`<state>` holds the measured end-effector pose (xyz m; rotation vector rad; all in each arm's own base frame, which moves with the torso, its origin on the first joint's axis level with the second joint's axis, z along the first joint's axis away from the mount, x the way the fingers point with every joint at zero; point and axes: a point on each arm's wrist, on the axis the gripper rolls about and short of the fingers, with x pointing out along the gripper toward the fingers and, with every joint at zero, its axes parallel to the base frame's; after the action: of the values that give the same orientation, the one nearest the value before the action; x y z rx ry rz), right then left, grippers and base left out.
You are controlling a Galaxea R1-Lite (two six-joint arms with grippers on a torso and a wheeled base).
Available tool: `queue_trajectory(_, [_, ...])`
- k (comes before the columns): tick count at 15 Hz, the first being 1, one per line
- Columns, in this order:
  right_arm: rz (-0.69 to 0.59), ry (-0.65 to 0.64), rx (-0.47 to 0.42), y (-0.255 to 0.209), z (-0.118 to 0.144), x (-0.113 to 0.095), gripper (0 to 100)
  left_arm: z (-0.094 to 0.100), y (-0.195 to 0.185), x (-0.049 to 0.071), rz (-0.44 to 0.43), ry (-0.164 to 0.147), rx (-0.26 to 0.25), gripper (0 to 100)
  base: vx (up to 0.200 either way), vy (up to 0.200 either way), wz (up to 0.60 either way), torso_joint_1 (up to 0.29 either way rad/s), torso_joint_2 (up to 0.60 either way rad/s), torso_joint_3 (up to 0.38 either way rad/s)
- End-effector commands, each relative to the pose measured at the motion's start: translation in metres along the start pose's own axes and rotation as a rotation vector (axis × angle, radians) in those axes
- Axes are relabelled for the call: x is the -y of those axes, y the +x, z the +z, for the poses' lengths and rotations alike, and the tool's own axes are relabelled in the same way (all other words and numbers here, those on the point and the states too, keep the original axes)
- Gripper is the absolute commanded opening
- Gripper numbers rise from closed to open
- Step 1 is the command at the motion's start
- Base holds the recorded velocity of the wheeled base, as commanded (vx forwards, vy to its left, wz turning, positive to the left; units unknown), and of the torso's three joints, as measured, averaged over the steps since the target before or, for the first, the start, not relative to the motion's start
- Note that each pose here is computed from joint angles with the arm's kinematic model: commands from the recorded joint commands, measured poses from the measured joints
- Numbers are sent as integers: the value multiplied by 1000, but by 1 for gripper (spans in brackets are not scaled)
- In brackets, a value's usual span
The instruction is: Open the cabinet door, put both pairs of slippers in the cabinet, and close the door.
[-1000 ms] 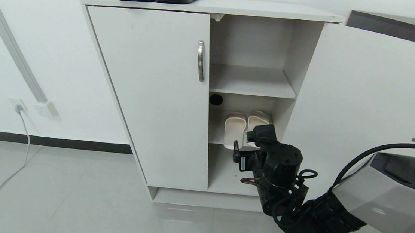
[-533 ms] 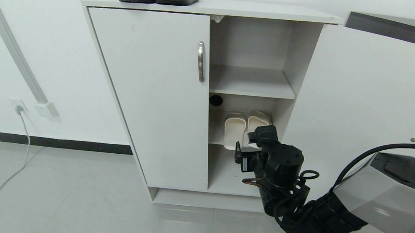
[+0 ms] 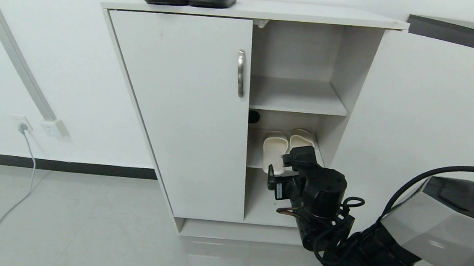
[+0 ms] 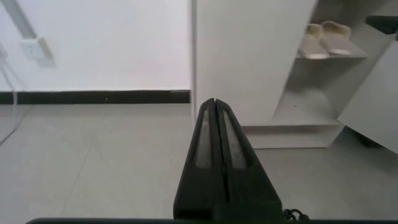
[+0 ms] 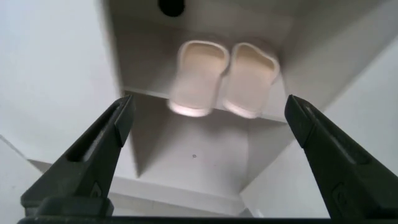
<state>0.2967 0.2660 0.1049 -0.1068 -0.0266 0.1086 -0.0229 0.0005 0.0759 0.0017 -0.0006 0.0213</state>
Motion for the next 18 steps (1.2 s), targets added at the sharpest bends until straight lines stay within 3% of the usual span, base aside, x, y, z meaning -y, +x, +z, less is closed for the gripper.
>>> queue_trajectory(1, [-1,-3,-4,0,-1,0,100,0,0,0,2,0,-2,0,0,200,0,-2,-2,7])
queue_trajectory(14, [95,-41,10,-9,-10,3,100,0,0,0,3,-2,-2,0,0,200,0,1,2,3])
queue_trajectory(18, [92,-51,23,-7,-14,2,100,0,0,0,5,0,-2,0,0,0,0,0,0,0])
